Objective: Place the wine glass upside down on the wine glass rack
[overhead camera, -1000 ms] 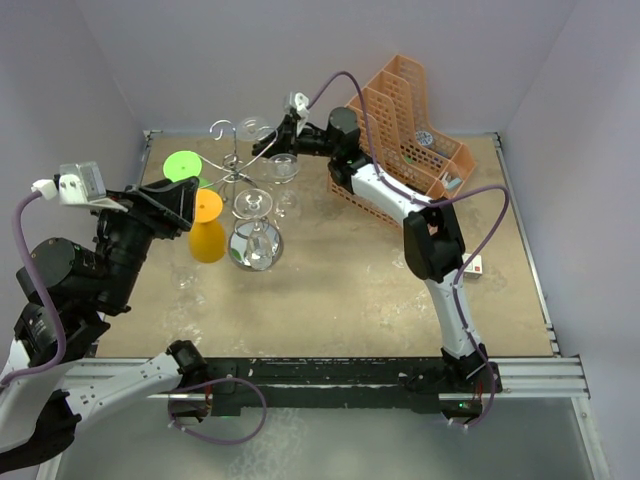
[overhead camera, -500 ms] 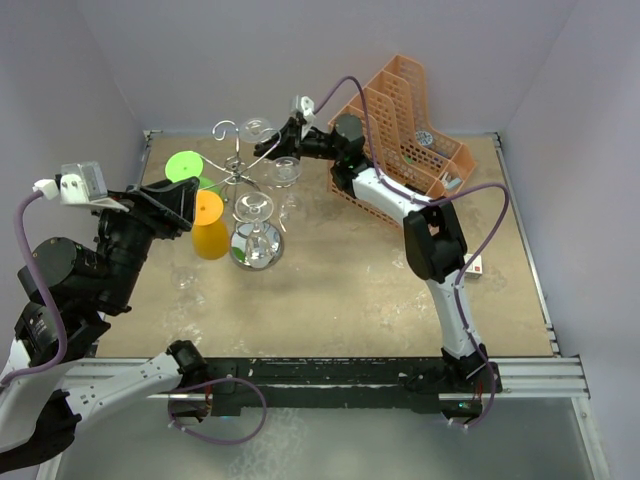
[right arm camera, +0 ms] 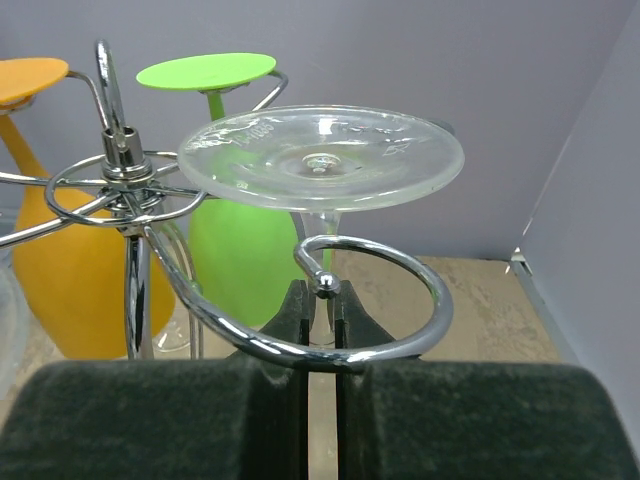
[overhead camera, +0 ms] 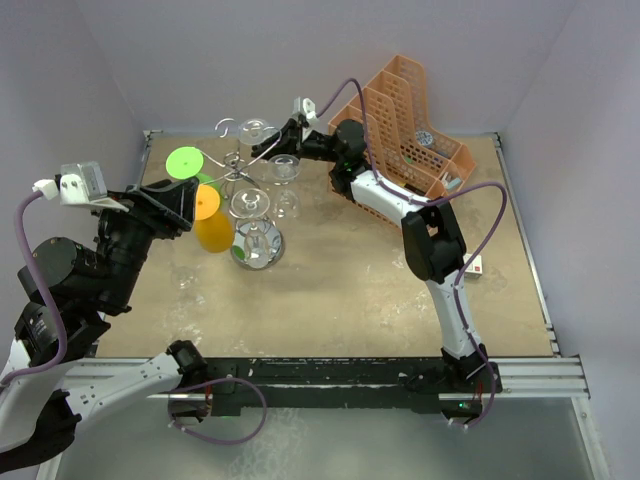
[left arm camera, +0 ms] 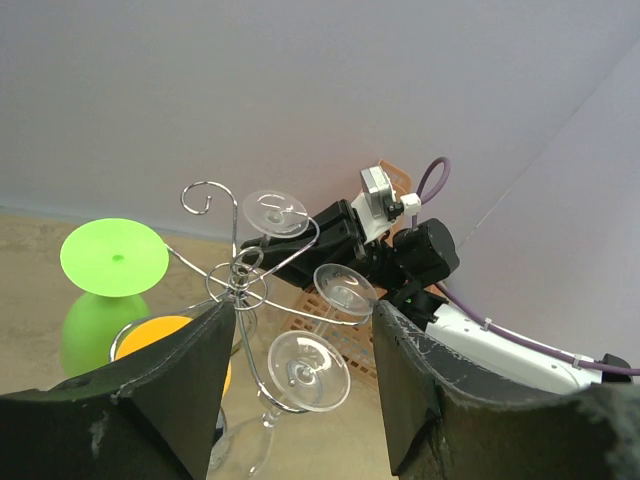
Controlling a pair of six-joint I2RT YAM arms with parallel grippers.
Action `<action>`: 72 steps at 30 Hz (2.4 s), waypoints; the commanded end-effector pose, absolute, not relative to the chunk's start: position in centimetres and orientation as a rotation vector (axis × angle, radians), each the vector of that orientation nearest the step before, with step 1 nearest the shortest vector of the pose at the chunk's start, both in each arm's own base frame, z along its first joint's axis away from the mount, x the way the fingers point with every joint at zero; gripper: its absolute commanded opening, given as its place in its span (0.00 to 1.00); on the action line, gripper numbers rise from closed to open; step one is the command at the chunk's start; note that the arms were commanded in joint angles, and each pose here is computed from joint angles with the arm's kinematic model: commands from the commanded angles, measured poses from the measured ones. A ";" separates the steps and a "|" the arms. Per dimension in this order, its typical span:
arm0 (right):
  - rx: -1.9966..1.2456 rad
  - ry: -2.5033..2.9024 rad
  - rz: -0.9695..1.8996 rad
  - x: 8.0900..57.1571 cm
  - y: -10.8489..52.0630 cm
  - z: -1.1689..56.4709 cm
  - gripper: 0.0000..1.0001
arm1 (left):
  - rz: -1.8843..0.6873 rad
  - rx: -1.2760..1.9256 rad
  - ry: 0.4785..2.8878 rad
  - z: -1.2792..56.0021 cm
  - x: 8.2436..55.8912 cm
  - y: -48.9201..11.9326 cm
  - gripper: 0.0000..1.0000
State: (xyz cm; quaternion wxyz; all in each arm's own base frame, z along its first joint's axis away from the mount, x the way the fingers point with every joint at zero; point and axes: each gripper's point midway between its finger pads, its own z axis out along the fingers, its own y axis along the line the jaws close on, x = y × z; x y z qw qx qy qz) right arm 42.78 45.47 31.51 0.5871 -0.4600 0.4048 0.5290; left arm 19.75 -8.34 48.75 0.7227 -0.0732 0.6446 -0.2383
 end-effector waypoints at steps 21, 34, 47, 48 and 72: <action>-1.090 0.777 1.138 39.6 43.2 35.6 0.00 | -0.551 -0.197 1.384 50.0 19.2 -7.5 0.55; -0.966 0.766 1.100 40.0 41.5 37.7 0.00 | -0.528 -0.206 1.400 49.3 19.2 -7.0 0.55; -0.814 0.835 1.068 42.2 40.8 38.8 0.00 | -0.492 -0.214 1.427 48.2 19.5 -6.9 0.55; -0.802 0.850 1.063 42.6 40.8 38.6 0.00 | -0.491 -0.214 1.430 48.1 19.5 -6.9 0.55; -0.867 0.998 1.053 44.9 42.7 34.7 0.09 | -0.437 -0.199 1.467 46.8 20.8 -7.9 0.55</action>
